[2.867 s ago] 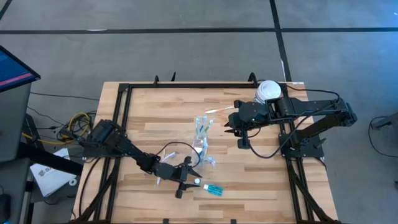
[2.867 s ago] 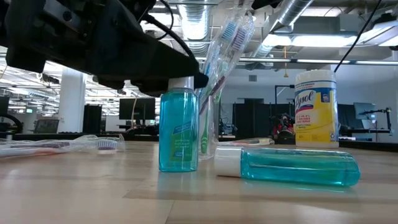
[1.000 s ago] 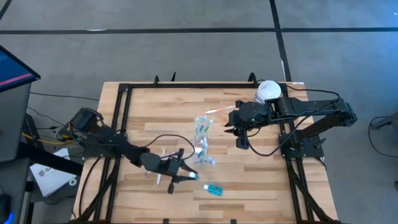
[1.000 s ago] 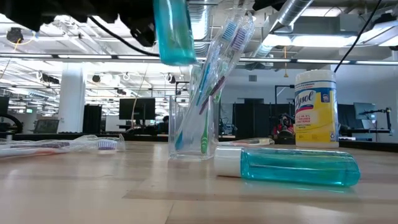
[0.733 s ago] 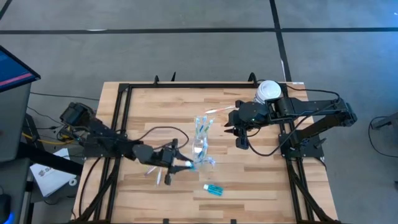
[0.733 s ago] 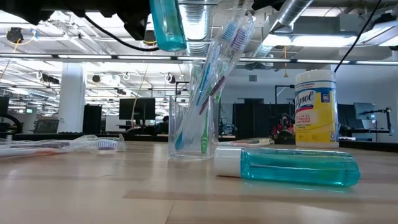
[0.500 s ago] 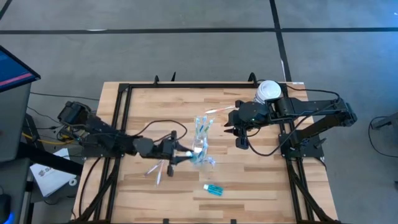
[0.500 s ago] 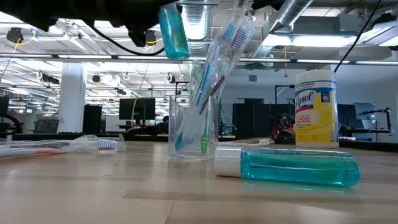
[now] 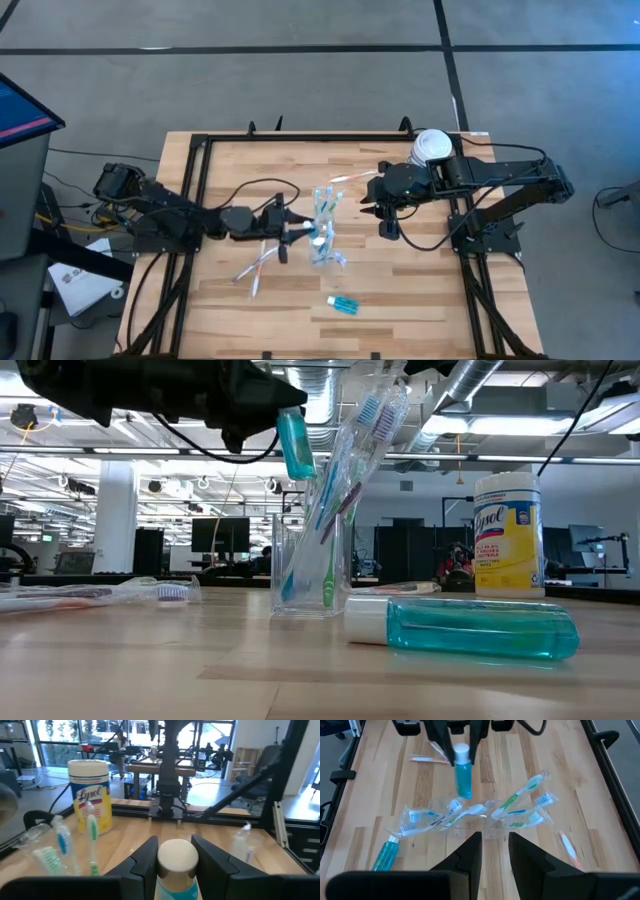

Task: Pick & Place toothbrushing station
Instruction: Put the left blue mouthwash into the transparent organizer

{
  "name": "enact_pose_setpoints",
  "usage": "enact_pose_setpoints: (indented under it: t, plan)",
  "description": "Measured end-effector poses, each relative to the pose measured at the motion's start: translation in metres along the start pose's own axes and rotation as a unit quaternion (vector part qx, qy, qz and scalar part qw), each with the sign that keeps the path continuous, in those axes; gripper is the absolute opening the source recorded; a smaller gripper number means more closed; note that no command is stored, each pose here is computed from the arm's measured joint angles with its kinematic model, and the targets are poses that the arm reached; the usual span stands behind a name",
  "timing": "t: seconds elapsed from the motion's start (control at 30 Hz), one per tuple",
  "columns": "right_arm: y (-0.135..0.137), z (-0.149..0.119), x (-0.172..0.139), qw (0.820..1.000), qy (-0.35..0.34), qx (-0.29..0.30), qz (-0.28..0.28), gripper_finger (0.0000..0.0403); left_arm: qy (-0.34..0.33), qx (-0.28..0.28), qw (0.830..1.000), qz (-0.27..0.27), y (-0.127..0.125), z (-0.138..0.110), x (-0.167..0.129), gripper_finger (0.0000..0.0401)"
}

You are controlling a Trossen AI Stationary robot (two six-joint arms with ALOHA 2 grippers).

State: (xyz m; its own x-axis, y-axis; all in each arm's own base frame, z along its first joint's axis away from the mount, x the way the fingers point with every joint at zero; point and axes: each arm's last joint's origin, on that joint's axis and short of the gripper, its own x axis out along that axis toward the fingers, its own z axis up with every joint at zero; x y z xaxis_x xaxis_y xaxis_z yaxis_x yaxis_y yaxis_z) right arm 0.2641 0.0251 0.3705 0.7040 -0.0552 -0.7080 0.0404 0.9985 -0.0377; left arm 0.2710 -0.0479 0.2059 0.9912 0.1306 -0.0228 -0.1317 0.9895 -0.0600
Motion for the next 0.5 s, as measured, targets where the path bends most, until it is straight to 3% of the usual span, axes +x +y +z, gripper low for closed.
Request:
enact_pose_setpoints:
  t: [0.5]
  plan:
    - [0.0015,0.0088,0.0059,0.999,-0.035,0.005,0.003,0.0087,0.022,-0.037,0.999,0.018,0.0075,-0.0042,0.002,0.01]
